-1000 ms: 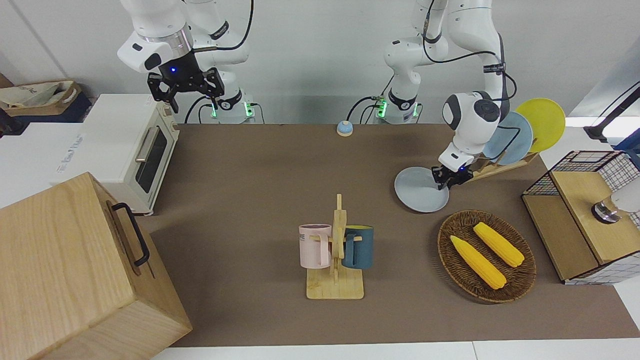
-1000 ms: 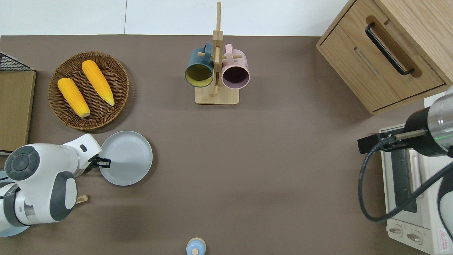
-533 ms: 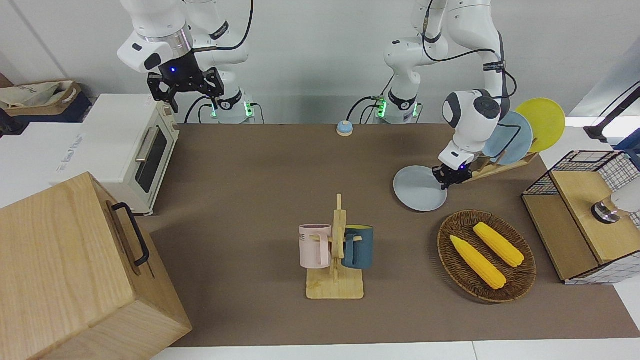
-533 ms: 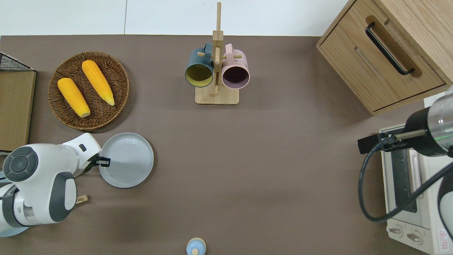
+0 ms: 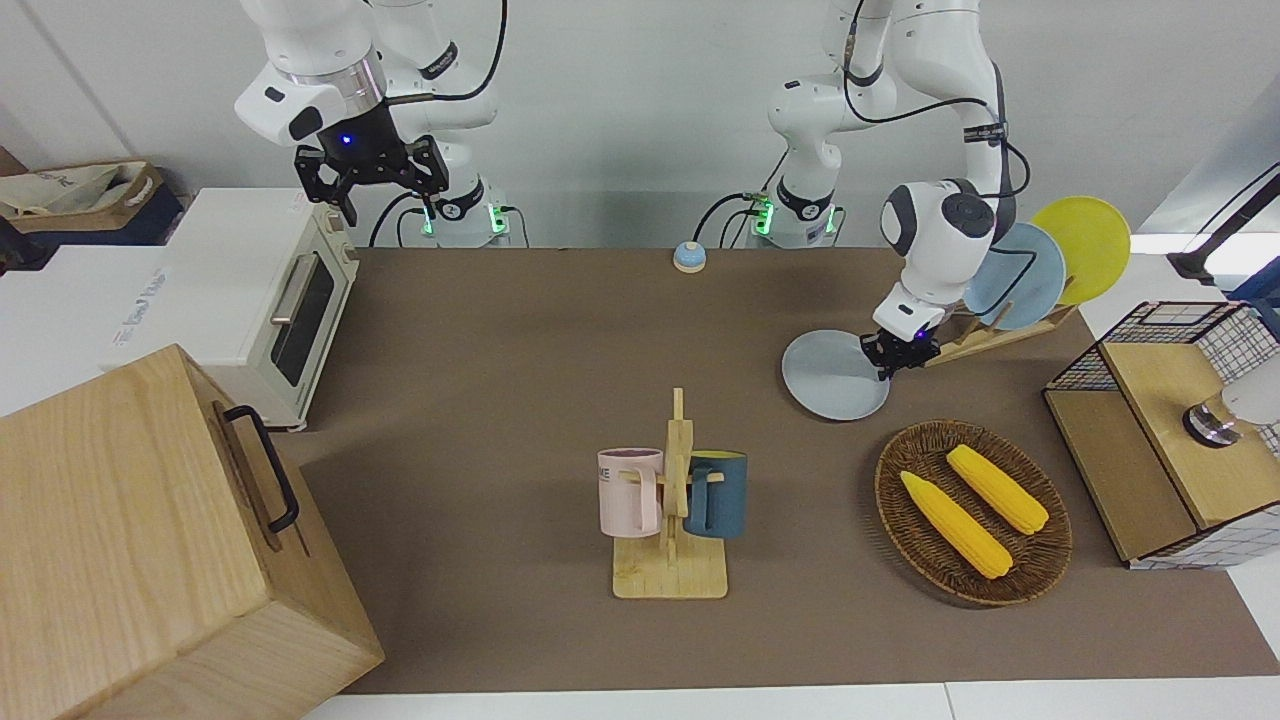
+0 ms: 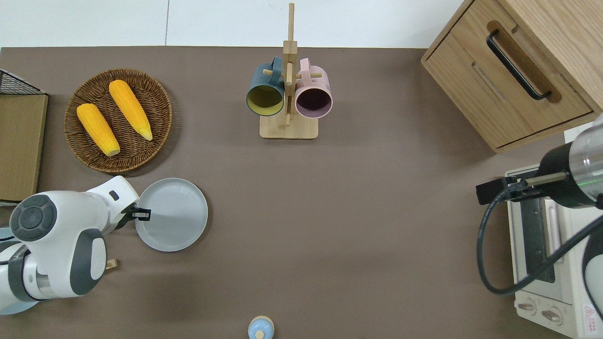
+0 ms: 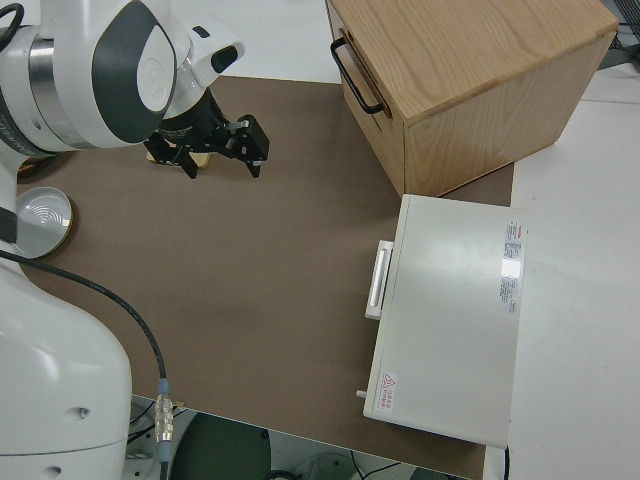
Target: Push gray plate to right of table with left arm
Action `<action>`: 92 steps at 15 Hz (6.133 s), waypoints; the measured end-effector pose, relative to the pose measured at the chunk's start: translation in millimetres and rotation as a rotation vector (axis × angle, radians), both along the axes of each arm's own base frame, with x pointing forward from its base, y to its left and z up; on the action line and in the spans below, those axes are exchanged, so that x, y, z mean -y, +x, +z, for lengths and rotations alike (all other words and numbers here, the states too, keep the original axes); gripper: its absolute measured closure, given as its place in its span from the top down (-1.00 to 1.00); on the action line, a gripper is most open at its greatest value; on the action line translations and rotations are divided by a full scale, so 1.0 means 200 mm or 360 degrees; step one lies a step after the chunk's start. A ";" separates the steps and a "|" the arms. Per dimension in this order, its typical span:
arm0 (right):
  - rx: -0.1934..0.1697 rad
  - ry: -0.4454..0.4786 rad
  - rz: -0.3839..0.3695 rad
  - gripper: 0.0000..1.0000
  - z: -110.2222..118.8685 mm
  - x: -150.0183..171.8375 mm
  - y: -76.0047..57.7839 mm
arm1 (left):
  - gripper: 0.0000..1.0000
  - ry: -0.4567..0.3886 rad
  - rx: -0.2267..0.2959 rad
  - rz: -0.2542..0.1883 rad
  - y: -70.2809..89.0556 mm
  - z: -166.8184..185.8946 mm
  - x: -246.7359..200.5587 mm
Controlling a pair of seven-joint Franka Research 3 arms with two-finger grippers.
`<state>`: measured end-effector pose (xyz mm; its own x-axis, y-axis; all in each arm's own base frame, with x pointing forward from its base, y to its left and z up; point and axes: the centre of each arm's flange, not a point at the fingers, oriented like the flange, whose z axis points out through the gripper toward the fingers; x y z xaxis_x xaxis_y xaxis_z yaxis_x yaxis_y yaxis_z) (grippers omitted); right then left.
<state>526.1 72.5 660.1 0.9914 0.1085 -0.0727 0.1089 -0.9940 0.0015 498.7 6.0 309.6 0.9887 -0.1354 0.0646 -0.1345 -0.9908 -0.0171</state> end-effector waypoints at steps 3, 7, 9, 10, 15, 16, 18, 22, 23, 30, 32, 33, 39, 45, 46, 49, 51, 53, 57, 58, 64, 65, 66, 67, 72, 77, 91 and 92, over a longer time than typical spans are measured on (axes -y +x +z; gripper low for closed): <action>0.0000 0.0000 0.0000 0.97 0.00 0.00 0.00 | -0.91 -0.0012 -0.0011 0.0069 -0.01 -0.02 0.19; 0.0000 0.0000 0.0000 0.97 0.00 0.00 0.00 | -0.91 -0.0033 -0.0014 0.0168 -0.07 -0.02 0.57; 0.0000 0.0000 0.0000 0.97 0.00 0.00 0.00 | -0.91 -0.0041 -0.0018 0.0222 -0.11 -0.02 0.72; 0.0000 0.0000 0.0000 0.97 0.00 0.00 0.00 | -0.91 -0.0044 -0.0019 0.0249 -0.13 -0.03 0.78; 0.0000 0.0000 0.0000 0.97 0.00 0.00 0.00 | -0.91 -0.0063 -0.0027 0.0397 -0.26 -0.02 1.11; 0.0000 0.0000 0.0000 0.97 0.00 0.00 0.00 | -0.91 -0.0061 -0.0038 0.0423 -0.31 -0.02 1.20; 0.0000 0.0000 0.0000 0.97 0.00 0.00 0.00 | -0.91 -0.0056 -0.0054 0.0477 -0.40 0.00 1.39; 0.0000 0.0000 0.0000 0.97 0.00 0.00 0.00 | -0.91 -0.0065 -0.0063 0.0564 -0.60 0.03 1.71; 0.0000 0.0000 0.0000 0.97 0.00 0.00 0.00 | -0.91 -0.0065 -0.0067 0.0586 -0.63 0.03 1.77; 0.0000 0.0000 0.0000 0.97 0.00 0.00 0.00 | -0.91 -0.0016 -0.0136 0.0786 -0.75 0.02 2.24; 0.0000 0.0000 0.0000 0.97 0.00 0.00 0.00 | -0.91 -0.0020 -0.0142 0.0828 -0.77 0.02 2.34; 0.0000 0.0000 0.0000 0.97 0.00 0.00 0.00 | -0.91 -0.0022 -0.0145 0.0849 -0.78 0.01 2.38; 0.0000 0.0000 0.0000 0.97 0.00 0.00 0.00 | -0.91 -0.0032 -0.0151 0.0939 -0.82 -0.02 2.54; 0.0000 0.0000 0.0000 0.97 0.00 0.00 0.00 | -0.72 -0.0032 -0.0153 0.0938 -0.83 -0.03 2.57; 0.0000 0.0000 0.0000 0.97 0.00 0.00 0.00 | -0.53 -0.0029 -0.0155 0.0936 -0.83 -0.03 2.57; 0.0000 0.0000 0.0000 0.97 0.00 0.00 0.00 | 0.08 -0.0033 -0.0153 0.0944 -0.81 -0.04 2.58; 0.0000 0.0000 0.0000 0.97 0.00 0.00 0.00 | 0.44 -0.0025 -0.0124 0.0927 -0.78 -0.02 2.57; 0.0000 0.0000 0.0000 0.97 0.00 0.00 0.00 | 0.87 0.0007 -0.0095 0.0906 -0.74 0.02 2.56; 0.0000 0.0000 0.0000 0.97 0.00 0.00 0.00 | 0.98 0.0020 -0.0061 0.0932 -0.61 0.11 2.52; 0.0000 0.0000 0.0000 0.97 0.00 0.00 0.00 | 0.97 0.0031 -0.0054 0.0928 -0.56 0.15 2.50; 0.0000 0.0000 0.0000 0.97 0.00 0.00 0.00 | 0.97 0.0054 -0.0029 0.0864 -0.12 0.55 2.25; 0.0000 0.0000 0.0000 0.97 0.00 0.00 0.00 | 0.97 0.0077 -0.0044 0.0814 -0.04 0.61 2.17; 0.0000 0.0000 0.0000 0.97 0.00 0.00 0.00 | 0.98 0.0095 -0.0058 0.0762 0.03 0.66 2.09; 0.0000 0.0000 0.0000 0.97 0.00 0.00 0.00 | 0.99 0.0112 -0.0073 0.0728 0.08 0.70 2.01; 0.0000 0.0000 0.0000 0.97 0.00 0.00 0.00 | 1.00 0.0115 -0.0095 0.0546 0.33 0.96 1.60; 0.0000 0.0000 0.0000 0.97 0.00 0.00 0.00 | 0.99 0.0094 -0.0079 0.0397 0.42 1.17 1.24; 0.0000 0.0000 0.0000 0.97 0.00 0.00 0.00 | 1.00 0.0037 -0.0128 0.0344 0.38 1.48 0.34; 0.0000 0.0000 0.0000 0.97 0.00 0.00 0.00 | 1.00 0.0038 -0.0133 0.0359 0.34 1.46 0.31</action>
